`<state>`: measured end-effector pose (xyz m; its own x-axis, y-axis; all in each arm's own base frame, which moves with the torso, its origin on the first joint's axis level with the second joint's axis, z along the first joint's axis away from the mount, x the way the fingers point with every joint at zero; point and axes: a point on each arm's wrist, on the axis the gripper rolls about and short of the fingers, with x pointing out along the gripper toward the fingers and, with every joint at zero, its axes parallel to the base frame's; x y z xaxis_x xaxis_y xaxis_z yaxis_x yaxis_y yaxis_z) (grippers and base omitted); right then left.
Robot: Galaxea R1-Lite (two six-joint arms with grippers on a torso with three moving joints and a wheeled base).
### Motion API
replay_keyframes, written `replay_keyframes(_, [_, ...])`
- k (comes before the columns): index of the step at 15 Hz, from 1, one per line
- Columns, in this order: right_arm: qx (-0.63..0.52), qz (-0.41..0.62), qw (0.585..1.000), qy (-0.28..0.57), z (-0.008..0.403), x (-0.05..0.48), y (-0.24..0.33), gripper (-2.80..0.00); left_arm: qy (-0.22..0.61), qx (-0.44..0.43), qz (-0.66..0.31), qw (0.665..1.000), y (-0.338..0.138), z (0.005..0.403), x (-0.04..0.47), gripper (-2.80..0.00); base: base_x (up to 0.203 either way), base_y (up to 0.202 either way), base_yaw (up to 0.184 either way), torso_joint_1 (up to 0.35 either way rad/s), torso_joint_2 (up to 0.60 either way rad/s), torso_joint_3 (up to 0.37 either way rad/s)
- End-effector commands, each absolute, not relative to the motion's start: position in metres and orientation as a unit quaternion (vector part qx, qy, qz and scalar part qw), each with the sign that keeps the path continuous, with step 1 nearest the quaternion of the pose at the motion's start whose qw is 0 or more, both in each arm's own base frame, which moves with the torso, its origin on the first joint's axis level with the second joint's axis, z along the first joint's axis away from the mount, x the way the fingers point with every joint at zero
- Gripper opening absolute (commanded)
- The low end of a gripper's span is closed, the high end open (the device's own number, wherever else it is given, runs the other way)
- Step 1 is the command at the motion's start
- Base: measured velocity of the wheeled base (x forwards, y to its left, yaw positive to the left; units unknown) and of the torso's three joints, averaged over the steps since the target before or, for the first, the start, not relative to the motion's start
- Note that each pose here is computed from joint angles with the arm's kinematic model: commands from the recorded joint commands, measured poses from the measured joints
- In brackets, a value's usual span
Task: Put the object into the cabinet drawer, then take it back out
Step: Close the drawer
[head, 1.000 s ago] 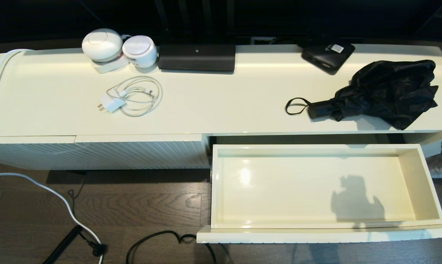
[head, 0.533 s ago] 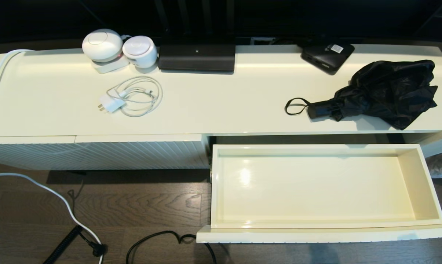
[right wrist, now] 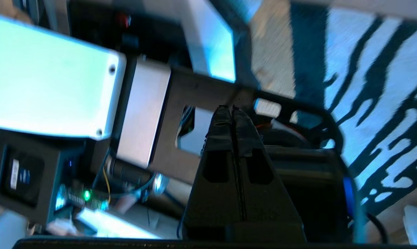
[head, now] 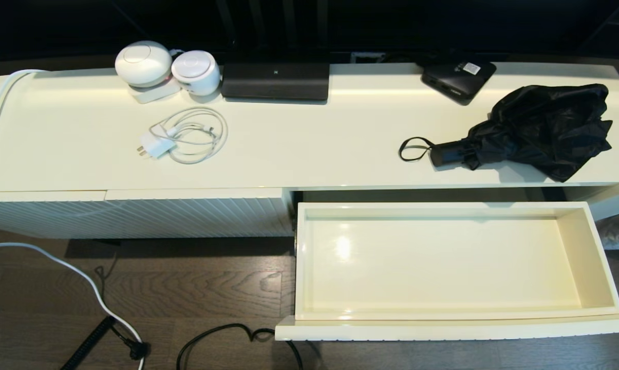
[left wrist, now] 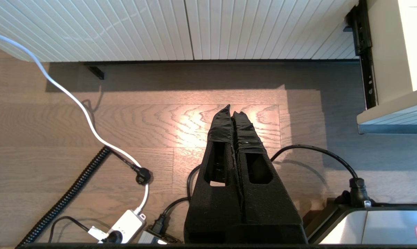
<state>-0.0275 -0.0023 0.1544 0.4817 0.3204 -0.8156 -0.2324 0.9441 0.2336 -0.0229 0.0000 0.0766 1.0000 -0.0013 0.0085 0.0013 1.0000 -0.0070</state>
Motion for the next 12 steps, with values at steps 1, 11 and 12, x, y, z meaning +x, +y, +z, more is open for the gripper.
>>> replay_keyframes(1, [0.037, 0.178, 0.835, 0.519, 0.144, -0.019, 0.0, -2.8, -0.005, -0.004, -0.001, 1.0, 0.0, 0.077, -0.023, -2.8, 0.0, 0.0, 0.0, 0.0, 0.0, 0.0])
replay_keyframes(11, [0.036, 0.217, 0.82, 0.528, 0.12, 0.078, 0.03, -2.8, -0.004, -0.004, 0.0, 1.0, 0.0, 0.076, -0.023, -2.8, 0.0, 0.0, 0.0, 0.0, 0.0, 0.0])
replay_keyframes(12, [0.035, 0.219, 0.821, 0.526, 0.117, 0.09, 0.034, -2.8, -0.005, -0.004, 0.0, 1.0, 0.0, 0.077, -0.023, -2.8, 0.0, 0.0, 0.0, 0.0, 0.0, 0.0])
